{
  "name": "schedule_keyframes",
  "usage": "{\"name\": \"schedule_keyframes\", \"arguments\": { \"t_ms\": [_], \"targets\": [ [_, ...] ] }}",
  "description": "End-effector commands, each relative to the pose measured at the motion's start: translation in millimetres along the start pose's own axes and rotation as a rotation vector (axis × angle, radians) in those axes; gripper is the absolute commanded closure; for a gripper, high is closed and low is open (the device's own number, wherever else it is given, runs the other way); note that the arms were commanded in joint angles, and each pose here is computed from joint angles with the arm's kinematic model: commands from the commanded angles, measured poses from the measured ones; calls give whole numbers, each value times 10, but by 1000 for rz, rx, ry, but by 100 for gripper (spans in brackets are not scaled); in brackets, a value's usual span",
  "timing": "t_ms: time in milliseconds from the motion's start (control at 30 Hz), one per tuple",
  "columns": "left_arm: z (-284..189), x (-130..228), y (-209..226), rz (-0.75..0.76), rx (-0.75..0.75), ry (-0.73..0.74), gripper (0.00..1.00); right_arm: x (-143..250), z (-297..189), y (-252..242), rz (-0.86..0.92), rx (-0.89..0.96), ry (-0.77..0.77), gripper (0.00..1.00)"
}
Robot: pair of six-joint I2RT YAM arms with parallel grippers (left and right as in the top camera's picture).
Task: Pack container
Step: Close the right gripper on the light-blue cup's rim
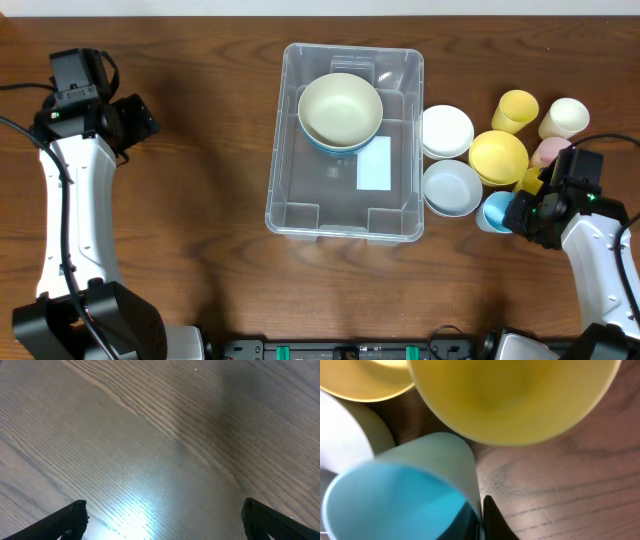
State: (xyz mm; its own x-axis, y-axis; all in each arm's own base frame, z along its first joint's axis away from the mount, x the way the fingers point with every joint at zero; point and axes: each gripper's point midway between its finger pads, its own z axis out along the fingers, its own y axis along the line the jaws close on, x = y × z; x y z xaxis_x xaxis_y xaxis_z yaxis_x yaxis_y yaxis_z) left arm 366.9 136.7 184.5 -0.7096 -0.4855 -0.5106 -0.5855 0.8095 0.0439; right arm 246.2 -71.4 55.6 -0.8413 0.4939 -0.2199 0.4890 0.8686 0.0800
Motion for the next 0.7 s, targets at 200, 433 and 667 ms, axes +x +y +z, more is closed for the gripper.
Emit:
{"name": "schedule_keyframes", "arguments": {
  "t_ms": [200,433,667],
  "targets": [
    [-138,-126,27,-4,1,-49,2,-267,-466,71,-1,-17,-63,99],
    [-138,-126,27,-4,1,-49,2,-692,-1287,294,-117,-57,-229,99],
    [-138,-126,27,-4,1,-49,2,-1014,-1988,966,-313,-170,-453,99]
  ]
}}
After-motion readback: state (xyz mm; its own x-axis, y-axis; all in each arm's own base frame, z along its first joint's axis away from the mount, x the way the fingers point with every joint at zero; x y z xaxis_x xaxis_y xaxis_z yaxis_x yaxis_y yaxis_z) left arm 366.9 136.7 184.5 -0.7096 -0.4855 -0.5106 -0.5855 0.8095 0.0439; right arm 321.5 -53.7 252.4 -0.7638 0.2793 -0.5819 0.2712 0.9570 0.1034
